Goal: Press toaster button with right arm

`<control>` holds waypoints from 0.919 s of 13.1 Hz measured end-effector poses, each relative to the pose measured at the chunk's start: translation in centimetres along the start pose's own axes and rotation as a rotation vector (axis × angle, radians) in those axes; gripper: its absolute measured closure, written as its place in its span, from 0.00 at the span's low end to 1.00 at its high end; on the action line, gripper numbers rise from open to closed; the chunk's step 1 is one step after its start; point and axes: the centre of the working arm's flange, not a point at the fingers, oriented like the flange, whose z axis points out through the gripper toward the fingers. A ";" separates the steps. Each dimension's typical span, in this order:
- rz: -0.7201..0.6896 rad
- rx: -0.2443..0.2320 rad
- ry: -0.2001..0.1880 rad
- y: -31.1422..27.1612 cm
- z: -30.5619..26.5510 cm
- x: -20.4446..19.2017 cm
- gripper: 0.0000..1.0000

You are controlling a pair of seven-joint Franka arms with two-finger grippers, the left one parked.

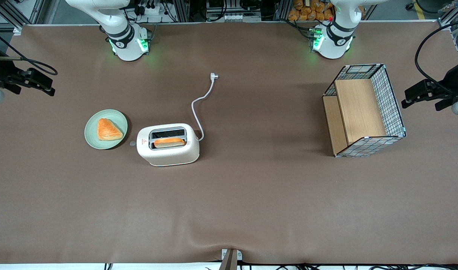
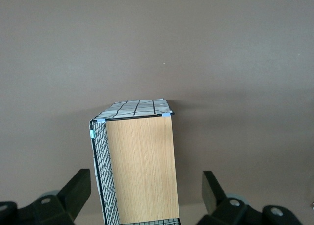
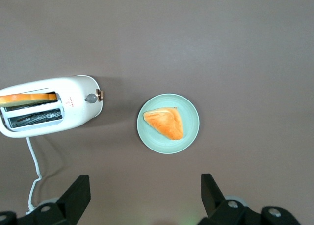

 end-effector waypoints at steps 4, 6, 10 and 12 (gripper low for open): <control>0.022 0.003 -0.001 1.5 0.0 0.1 0.00; 0.022 0.004 0.000 2.2 0.1 0.2 0.00; 0.020 0.005 0.000 3.0 0.2 0.3 0.00; 0.007 0.005 0.001 3.1 0.2 0.3 0.00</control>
